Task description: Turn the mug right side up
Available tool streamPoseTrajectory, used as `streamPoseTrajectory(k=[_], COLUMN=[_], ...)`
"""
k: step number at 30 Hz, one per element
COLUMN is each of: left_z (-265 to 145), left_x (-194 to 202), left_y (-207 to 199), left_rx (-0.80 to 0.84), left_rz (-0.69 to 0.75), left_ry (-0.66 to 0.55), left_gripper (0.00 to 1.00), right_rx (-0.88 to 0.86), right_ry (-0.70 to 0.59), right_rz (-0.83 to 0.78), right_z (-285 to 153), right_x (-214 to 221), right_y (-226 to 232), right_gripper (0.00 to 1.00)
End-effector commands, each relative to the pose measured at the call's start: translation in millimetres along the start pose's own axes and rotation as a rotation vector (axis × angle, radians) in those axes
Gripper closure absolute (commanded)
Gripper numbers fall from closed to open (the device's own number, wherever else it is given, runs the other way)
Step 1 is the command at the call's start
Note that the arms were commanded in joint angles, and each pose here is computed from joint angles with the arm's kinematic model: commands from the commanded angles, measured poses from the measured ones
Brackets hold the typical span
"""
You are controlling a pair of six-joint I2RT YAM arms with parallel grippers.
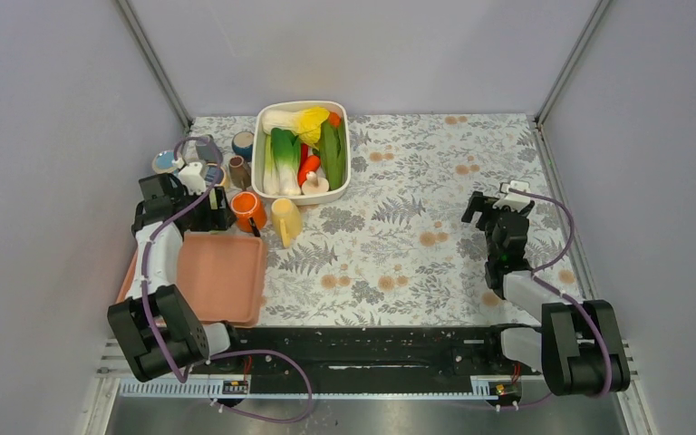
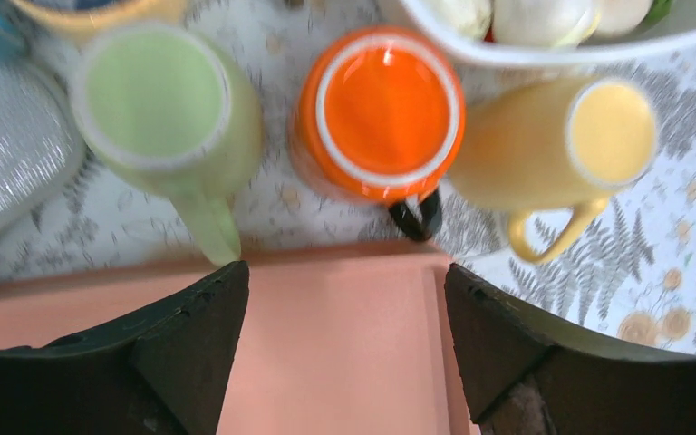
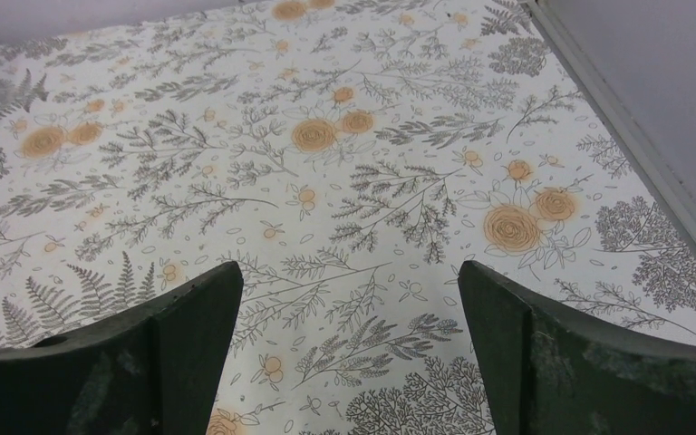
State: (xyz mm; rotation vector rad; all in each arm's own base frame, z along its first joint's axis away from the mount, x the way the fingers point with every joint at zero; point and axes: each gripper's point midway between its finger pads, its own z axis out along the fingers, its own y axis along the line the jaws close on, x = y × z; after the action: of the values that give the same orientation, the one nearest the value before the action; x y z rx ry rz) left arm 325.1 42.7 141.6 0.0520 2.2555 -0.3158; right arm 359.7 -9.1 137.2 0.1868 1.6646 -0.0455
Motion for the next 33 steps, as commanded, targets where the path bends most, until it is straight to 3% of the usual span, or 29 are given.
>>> streamPoseTrajectory(k=[1, 8, 11, 14, 21, 30, 33], left_z=[-7.4, 1.8, 8.4, 19.2, 49.6, 66.8, 66.3], left_x=[36.2, 20.3, 10.8, 7.6, 8.8, 17.0, 14.7], left_y=[10.4, 40.8, 51.3, 70.0, 71.5, 80.4, 82.2], left_rx=[-0.075, -0.265, -0.303, -0.356, -0.289, -0.288, -0.295], left_rz=[0.035, 0.028, 0.035, 0.038, 0.022, 0.013, 0.014], left_ry=[0.186, 0.173, 0.133, 0.172, 0.208, 0.243, 0.242], left_gripper=[0.2, 0.31, 0.31, 0.34, 0.38, 0.72, 0.93], right_rx=[0.022, 0.032, 0.031, 0.031, 0.033, 0.028, 0.027], right_ry=[0.023, 0.13, 0.145, 0.15, 0.144, 0.15, 0.151], right_rz=[-0.007, 0.001, 0.002, 0.0, -0.002, -0.004, -0.003], right_z=[13.3, 23.3, 24.8, 25.0, 25.2, 25.9, 26.2], right_x=[-5.7, 11.2, 12.6, 13.7, 12.0, 13.5, 13.1], right_y=[0.0, 2.1, 3.0, 2.8, 2.5, 3.4, 3.6], right_gripper=[0.01, 0.01, 0.01, 0.01, 0.01, 0.01, 0.01])
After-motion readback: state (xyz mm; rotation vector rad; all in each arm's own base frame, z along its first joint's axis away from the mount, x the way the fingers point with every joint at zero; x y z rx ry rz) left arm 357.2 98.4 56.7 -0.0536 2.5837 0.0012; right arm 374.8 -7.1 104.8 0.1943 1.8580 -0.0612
